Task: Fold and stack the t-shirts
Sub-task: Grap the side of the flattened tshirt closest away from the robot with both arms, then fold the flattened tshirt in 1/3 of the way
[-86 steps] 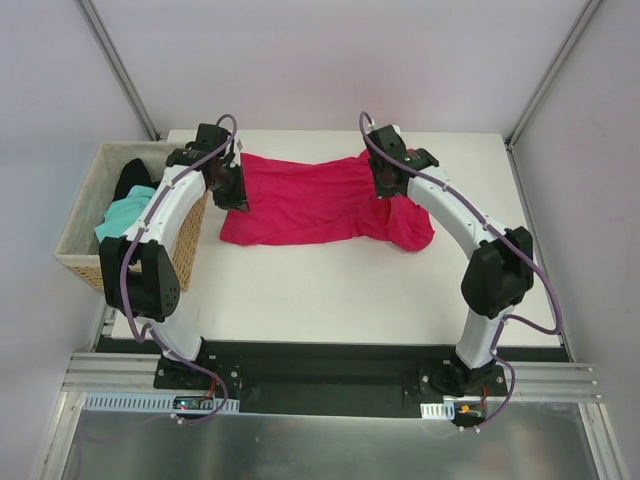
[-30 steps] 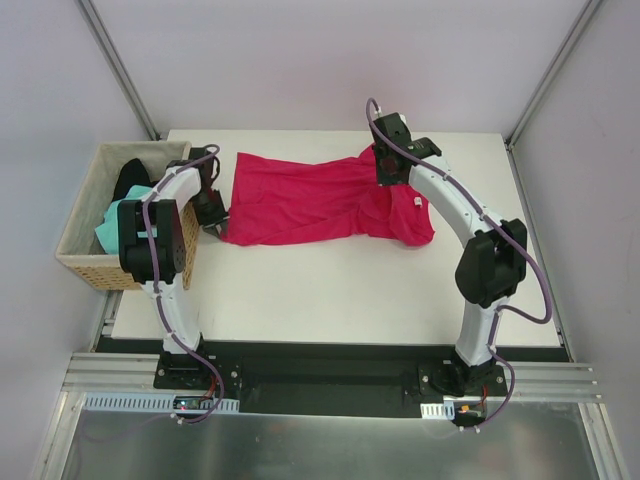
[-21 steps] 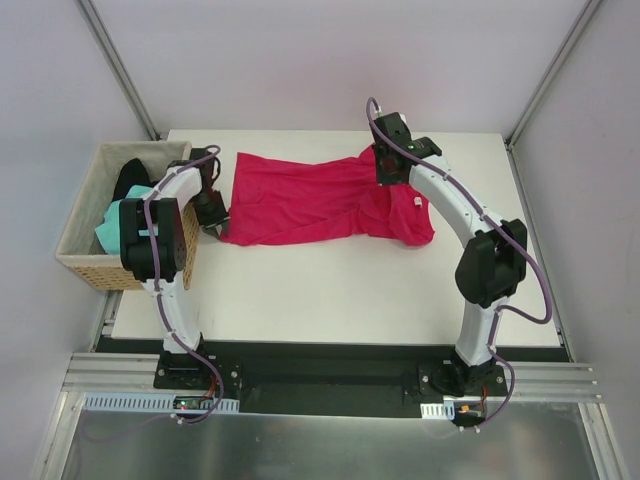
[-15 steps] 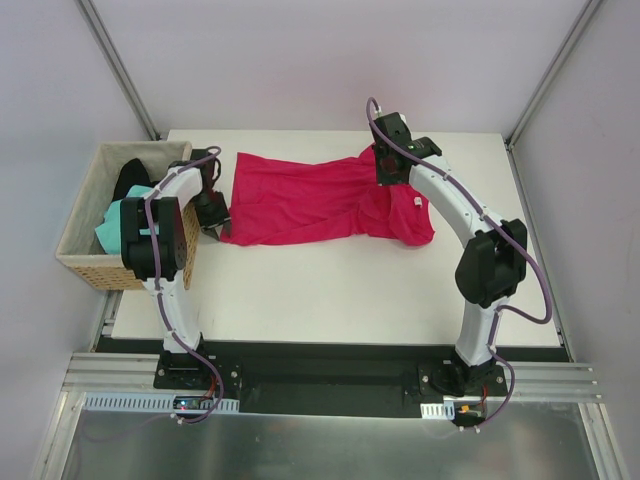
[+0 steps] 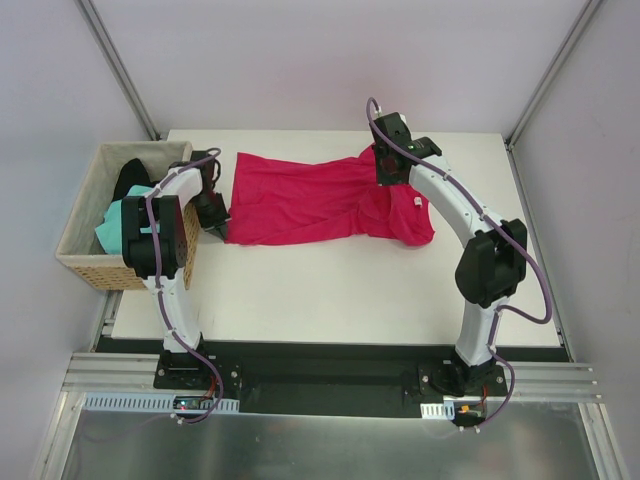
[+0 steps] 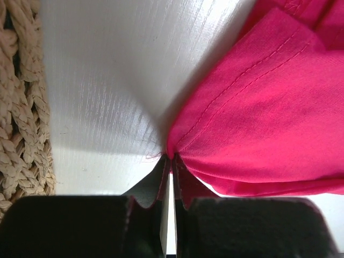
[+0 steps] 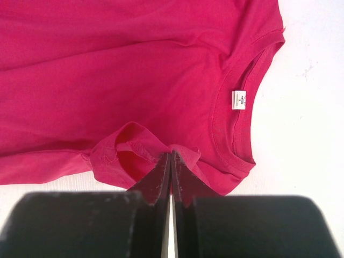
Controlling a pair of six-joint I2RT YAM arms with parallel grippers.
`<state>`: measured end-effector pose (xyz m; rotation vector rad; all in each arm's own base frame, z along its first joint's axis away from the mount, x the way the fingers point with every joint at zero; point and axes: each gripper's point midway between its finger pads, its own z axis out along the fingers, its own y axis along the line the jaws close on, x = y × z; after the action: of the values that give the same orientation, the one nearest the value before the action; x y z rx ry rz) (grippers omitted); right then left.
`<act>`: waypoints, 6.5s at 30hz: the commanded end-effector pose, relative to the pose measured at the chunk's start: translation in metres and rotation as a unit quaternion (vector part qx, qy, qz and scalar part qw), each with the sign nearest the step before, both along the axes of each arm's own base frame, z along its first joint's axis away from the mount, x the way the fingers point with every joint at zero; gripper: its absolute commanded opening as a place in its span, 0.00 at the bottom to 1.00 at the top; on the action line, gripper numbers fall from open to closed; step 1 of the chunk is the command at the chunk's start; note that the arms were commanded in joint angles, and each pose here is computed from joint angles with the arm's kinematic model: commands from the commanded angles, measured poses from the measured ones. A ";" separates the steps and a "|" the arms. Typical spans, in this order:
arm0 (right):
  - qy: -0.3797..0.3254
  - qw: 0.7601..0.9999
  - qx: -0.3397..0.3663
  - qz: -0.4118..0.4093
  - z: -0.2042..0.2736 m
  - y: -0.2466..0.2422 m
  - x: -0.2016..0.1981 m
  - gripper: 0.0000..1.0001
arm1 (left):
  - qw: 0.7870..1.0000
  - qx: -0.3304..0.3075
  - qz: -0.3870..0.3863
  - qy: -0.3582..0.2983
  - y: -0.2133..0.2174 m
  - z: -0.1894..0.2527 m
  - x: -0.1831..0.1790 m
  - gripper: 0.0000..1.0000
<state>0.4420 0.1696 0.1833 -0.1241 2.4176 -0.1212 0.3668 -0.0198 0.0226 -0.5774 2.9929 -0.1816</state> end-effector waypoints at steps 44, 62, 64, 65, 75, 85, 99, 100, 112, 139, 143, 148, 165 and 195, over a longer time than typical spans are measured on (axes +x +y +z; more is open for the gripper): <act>-0.067 0.997 0.019 -0.042 0.036 -0.010 -0.069 0.01 | 0.994 -0.031 -0.003 -0.103 -0.011 0.110 0.003 0.00; -0.119 0.991 -0.002 -0.064 0.070 -0.025 -0.050 0.01 | 0.986 -0.050 -0.040 -0.156 -0.030 0.136 0.022 0.00; -0.122 0.990 -0.002 -0.066 0.071 -0.026 -0.048 0.01 | 0.984 -0.047 -0.045 -0.165 -0.030 0.140 0.024 0.00; -0.124 0.990 -0.001 -0.066 0.072 -0.026 -0.046 0.01 | 0.982 -0.047 -0.061 -0.171 -0.040 0.143 0.025 0.00; -0.147 0.986 -0.003 -0.075 0.086 -0.029 -0.035 0.01 | 0.960 -0.011 -0.056 -0.272 -0.032 0.203 0.046 0.00; -0.146 0.986 -0.006 -0.078 0.085 -0.028 -0.028 0.01 | 0.955 0.005 -0.046 -0.294 -0.027 0.217 0.060 0.00; -0.158 0.980 -0.009 -0.119 0.085 -0.047 -0.041 0.01 | 0.955 0.033 -0.017 -0.295 -0.015 0.219 0.056 0.00; -0.163 0.979 -0.005 -0.122 0.088 -0.049 -0.043 0.01 | 0.956 0.033 -0.016 -0.292 -0.015 0.216 0.054 0.00; -0.171 0.976 -0.007 -0.135 0.086 -0.058 -0.063 0.01 | 0.955 0.040 -0.003 -0.295 -0.011 0.216 0.034 0.00; -0.195 0.971 0.000 -0.141 0.097 -0.060 -0.103 0.01 | 0.948 0.044 0.000 -0.317 -0.008 0.230 0.000 0.00; -0.196 0.970 0.006 -0.145 0.095 -0.058 -0.111 0.01 | 0.945 0.048 -0.005 -0.323 -0.006 0.235 -0.004 0.00; -0.197 0.969 0.003 -0.148 0.095 -0.057 -0.117 0.01 | 0.944 0.050 -0.009 -0.326 -0.006 0.237 -0.010 0.00; -0.194 0.969 0.002 -0.155 0.092 -0.055 -0.131 0.01 | 0.944 0.050 -0.016 -0.326 -0.006 0.241 -0.016 0.00; -0.189 0.969 0.013 -0.160 0.095 -0.063 -0.166 0.01 | 0.948 0.050 -0.011 -0.315 -0.004 0.238 -0.057 0.00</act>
<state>0.2840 0.1180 0.2702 0.2359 2.0739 -0.2257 0.3197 -0.0278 0.2505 -0.3829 2.3986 -0.1959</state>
